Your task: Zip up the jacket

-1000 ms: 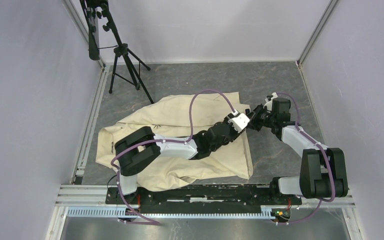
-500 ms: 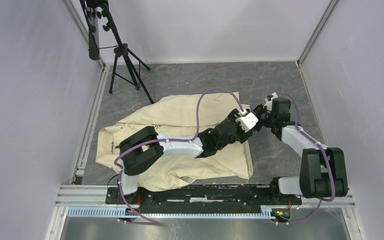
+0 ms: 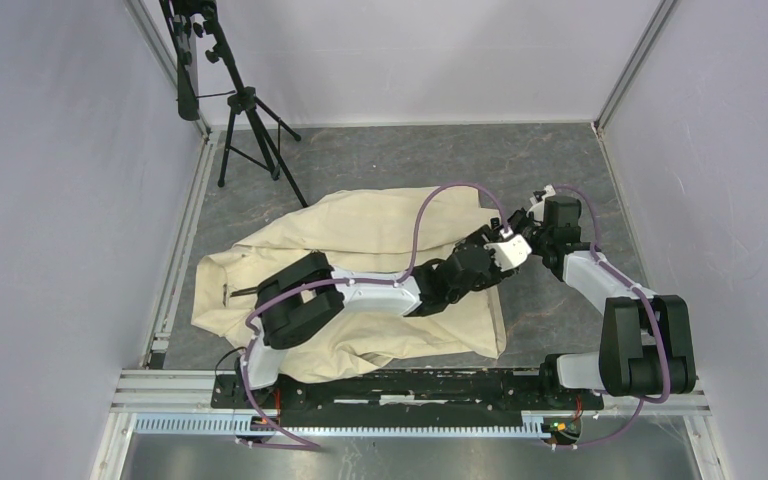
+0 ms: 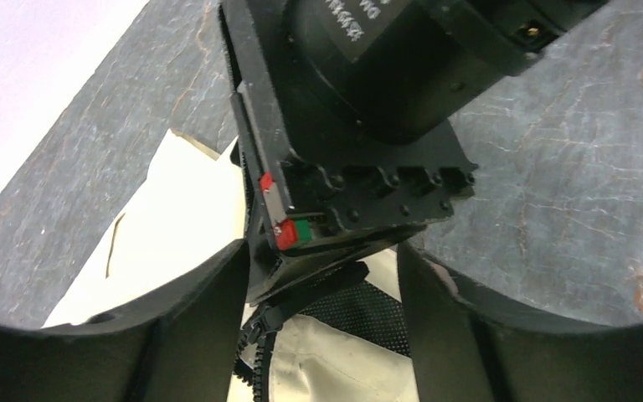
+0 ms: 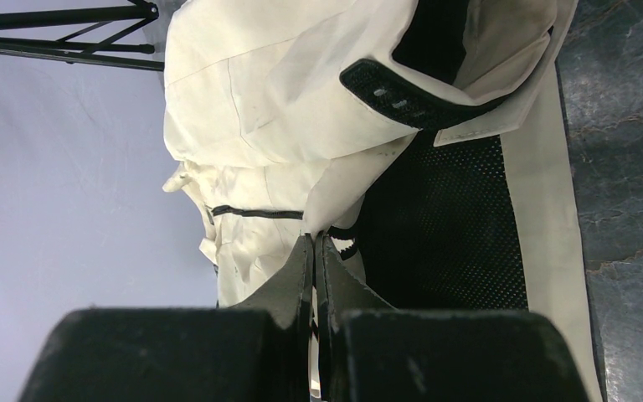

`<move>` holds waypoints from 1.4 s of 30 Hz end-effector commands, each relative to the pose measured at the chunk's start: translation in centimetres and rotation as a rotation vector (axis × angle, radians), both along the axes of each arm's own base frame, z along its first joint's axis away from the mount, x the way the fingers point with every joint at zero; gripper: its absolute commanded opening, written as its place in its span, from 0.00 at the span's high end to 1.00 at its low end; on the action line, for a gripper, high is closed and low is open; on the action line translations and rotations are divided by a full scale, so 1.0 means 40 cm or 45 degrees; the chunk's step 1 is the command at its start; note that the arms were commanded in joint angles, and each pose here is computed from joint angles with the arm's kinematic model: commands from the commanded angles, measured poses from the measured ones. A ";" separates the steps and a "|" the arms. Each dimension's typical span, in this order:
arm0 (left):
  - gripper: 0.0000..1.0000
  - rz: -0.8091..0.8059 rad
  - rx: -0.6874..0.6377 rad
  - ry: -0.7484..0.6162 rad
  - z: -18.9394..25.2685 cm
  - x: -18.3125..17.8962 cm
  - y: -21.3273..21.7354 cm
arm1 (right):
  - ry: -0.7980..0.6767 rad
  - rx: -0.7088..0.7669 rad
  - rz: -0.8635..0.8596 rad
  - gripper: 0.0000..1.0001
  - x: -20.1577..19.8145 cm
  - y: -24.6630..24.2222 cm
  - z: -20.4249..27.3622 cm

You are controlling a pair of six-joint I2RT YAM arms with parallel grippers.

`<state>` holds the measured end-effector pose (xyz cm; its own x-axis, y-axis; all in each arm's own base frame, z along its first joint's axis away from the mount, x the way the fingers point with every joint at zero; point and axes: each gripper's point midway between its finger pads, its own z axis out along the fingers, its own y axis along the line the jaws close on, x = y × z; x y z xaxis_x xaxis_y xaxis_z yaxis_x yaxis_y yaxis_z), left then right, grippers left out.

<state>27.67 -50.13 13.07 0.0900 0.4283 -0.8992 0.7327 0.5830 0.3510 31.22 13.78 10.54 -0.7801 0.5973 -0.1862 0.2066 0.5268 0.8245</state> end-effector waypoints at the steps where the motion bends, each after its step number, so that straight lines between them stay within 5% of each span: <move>1: 0.34 0.078 0.027 -0.100 0.051 0.035 0.001 | -0.073 0.012 0.000 1.00 0.024 0.001 0.035; 6: 0.65 0.098 -0.053 -0.071 0.077 0.031 0.007 | -0.112 0.005 0.022 1.00 0.026 0.003 0.041; 13: 0.85 0.016 -0.279 0.055 0.127 -0.021 0.014 | -0.230 0.013 0.063 1.00 0.031 0.007 0.041; 27: 0.98 0.029 -0.445 0.314 0.099 -0.018 0.060 | -0.257 0.017 0.106 1.00 0.016 0.006 0.011; 42: 0.98 0.065 -0.728 0.642 0.048 0.008 0.137 | -0.469 0.007 0.183 1.00 0.028 -0.005 0.030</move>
<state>27.73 -44.40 12.93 -0.3070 0.0433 -0.9507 0.7090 0.6768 -0.1981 31.34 13.46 10.07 -0.7768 0.5279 -0.3434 -0.0244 0.5196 0.8540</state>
